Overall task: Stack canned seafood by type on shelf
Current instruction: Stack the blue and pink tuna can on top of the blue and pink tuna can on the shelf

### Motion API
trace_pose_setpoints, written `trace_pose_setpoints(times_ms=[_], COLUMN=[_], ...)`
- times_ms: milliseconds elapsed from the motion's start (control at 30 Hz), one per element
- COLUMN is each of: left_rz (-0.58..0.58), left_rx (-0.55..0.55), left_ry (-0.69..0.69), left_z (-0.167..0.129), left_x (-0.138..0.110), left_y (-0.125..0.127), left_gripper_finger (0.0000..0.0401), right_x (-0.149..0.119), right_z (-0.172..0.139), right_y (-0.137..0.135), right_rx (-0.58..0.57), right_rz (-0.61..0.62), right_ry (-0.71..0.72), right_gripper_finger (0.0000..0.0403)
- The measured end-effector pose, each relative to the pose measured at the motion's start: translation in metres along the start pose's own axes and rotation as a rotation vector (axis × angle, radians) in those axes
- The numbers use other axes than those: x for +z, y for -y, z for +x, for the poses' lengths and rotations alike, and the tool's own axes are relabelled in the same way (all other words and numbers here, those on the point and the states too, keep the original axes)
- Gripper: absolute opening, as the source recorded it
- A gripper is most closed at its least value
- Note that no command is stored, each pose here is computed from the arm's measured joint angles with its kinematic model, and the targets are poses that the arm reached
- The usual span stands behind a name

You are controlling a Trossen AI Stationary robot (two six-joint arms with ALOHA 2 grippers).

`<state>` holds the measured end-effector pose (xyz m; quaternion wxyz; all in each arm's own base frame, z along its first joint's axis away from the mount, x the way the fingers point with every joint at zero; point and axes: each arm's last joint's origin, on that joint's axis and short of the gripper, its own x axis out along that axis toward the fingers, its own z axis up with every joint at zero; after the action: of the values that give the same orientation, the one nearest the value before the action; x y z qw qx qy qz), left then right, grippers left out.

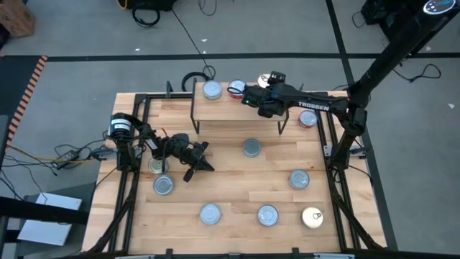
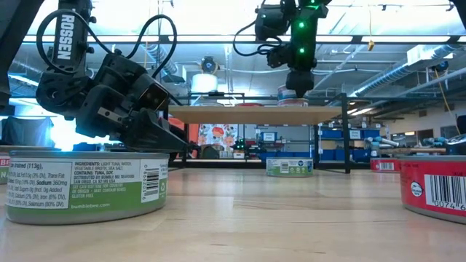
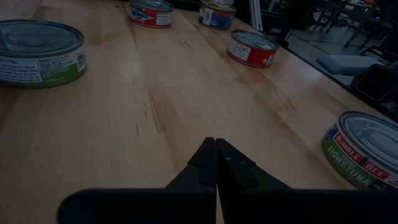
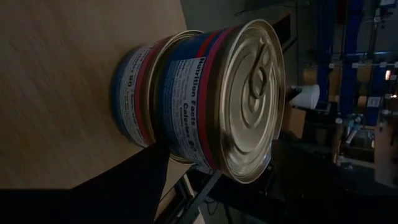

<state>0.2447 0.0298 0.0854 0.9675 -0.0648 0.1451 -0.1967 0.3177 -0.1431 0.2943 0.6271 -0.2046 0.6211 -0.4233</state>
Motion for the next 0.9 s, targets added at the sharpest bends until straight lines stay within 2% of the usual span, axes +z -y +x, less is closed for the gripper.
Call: trace_pose_setpoints(times_ms=[300,500,600,900], left_rz=[0.004,0.005,0.005,0.007], left_rx=[0.001,0.001,0.001,0.001], left_ry=[0.000,0.000,0.000,0.000], left_z=[0.000,0.000,0.000,0.000], left_x=[0.000,0.000,0.000,0.000], left_y=[0.000,0.000,0.000,0.000], left_gripper_finger=[0.0001,0.0001,0.0001,0.0001], right_x=[0.003,-0.007,-0.014,-0.031], right_z=[-0.063,-0.090,-0.096,-0.103], right_y=[0.002,-0.011,-0.022,-0.068], right_rx=[0.018,0.125,0.202,0.281], right_rz=[0.022,0.026,0.041,-0.036], right_ry=[0.144,0.149,0.118,0.092], right_gripper_finger=[0.0279,0.0262,0.0230,0.0091])
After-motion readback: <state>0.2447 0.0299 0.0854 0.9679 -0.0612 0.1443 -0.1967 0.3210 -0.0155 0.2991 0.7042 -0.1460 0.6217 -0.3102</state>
